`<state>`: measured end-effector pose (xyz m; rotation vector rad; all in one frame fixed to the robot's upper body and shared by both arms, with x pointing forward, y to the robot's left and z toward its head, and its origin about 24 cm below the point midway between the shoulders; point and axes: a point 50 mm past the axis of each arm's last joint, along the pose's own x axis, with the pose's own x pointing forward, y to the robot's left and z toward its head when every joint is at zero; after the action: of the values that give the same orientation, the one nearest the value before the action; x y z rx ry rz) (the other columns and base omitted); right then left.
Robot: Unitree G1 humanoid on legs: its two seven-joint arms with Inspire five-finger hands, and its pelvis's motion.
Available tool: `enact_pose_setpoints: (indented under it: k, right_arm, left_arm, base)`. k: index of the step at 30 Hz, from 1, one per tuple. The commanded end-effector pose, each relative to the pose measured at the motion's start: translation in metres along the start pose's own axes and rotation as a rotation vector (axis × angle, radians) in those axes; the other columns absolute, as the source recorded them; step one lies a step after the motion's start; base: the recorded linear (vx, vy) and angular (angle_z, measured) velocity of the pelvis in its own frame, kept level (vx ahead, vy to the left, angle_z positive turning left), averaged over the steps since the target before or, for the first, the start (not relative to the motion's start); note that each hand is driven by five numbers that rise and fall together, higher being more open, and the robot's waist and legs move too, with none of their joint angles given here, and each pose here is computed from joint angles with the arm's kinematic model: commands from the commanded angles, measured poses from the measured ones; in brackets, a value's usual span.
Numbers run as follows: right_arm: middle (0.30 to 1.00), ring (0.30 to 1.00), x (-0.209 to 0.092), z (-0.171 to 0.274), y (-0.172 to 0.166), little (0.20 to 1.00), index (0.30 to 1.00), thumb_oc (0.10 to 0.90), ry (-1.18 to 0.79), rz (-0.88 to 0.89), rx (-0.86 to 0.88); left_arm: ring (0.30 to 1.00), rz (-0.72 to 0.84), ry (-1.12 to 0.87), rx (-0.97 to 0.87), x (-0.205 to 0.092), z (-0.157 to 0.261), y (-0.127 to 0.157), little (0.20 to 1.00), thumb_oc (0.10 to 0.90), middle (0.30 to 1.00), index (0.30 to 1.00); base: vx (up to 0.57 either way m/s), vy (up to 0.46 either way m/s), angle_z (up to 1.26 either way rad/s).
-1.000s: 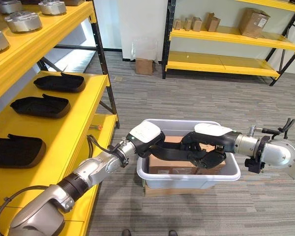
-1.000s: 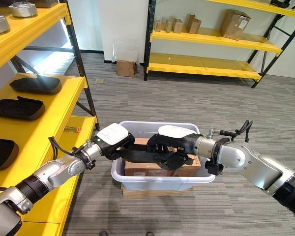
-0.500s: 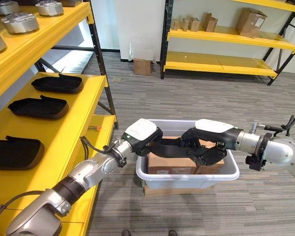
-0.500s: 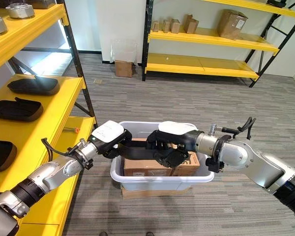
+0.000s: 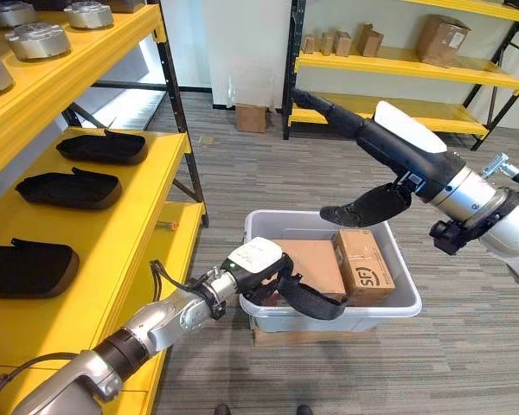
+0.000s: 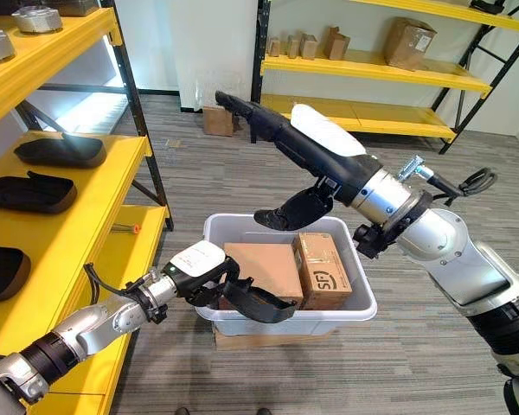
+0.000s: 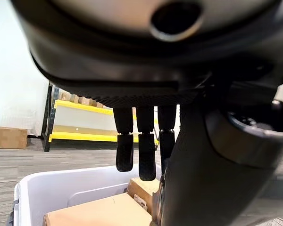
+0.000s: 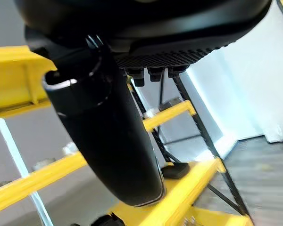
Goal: Move parts from the plastic box to the shelf.
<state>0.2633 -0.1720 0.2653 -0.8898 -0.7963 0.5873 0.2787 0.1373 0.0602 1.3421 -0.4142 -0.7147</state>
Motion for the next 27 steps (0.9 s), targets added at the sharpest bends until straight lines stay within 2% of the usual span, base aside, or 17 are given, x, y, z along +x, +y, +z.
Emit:
enact_pose_setpoints:
  k: [1,13,17,27]
  right_arm:
    - [1.0,1.0,-0.003,0.022,-0.036,1.0,1.0,0.9,-0.141,-0.232,0.019]
    - [1.0,1.0,-0.033,0.011,-0.028,1.0,1.0,0.9,-0.041,-0.263,0.028]
    - [1.0,1.0,-0.052,-0.001,-0.026,1.0,1.0,0.9,0.041,-0.319,0.034]
    - [1.0,1.0,-0.076,-0.012,-0.02,1.0,1.0,0.9,0.143,-0.361,0.053]
  left_arm:
    - [0.3,0.243,-0.059,-0.014,0.005,0.003,0.048,0.3,0.4,0.3,0.3]
    - [0.3,0.279,0.021,-0.045,-0.014,-0.011,0.047,0.3,0.4,0.3,0.3]
    - [0.3,0.348,0.062,-0.051,-0.028,-0.017,0.054,0.3,0.4,0.3,0.3]
    - [0.3,0.482,0.143,-0.05,-0.046,-0.029,0.07,0.3,0.4,0.3,0.3]
  base:
    - [0.0,0.0,0.0]
    - [0.0,0.0,-0.01]
    - [-0.01,-0.004,-0.02]
    - [0.0,-0.001,-0.05]
